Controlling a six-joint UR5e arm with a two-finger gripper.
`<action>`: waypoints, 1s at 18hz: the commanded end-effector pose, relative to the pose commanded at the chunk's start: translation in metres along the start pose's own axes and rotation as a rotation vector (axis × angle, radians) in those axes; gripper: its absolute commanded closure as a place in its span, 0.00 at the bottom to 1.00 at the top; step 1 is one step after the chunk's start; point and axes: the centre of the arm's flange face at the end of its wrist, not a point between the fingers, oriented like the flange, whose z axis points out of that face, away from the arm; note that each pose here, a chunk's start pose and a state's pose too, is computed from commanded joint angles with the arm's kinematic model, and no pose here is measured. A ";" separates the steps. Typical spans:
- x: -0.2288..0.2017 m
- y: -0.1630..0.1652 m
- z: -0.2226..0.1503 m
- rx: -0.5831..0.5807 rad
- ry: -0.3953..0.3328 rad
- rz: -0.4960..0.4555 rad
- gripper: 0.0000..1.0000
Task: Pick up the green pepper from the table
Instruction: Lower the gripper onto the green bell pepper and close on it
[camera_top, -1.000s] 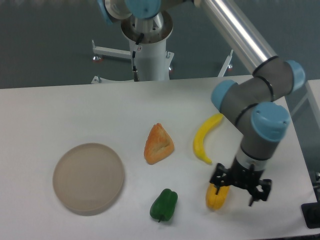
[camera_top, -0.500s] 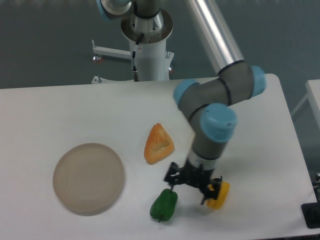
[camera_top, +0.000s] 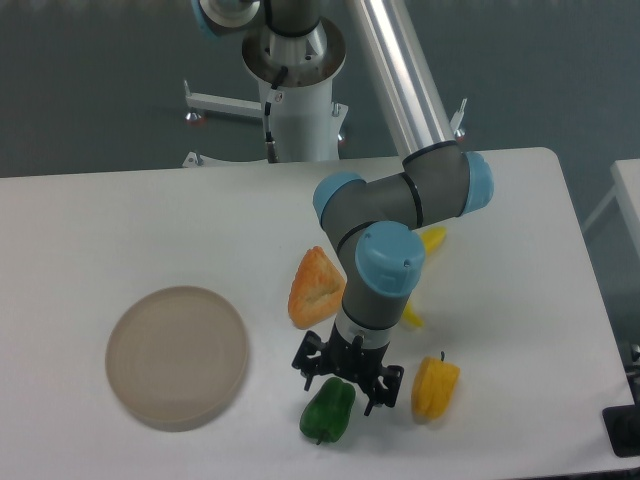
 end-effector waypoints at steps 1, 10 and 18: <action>0.000 0.000 0.001 0.001 -0.003 0.001 0.00; 0.001 0.012 0.027 -0.006 0.003 -0.003 0.00; 0.001 0.011 0.028 0.001 0.000 0.000 0.62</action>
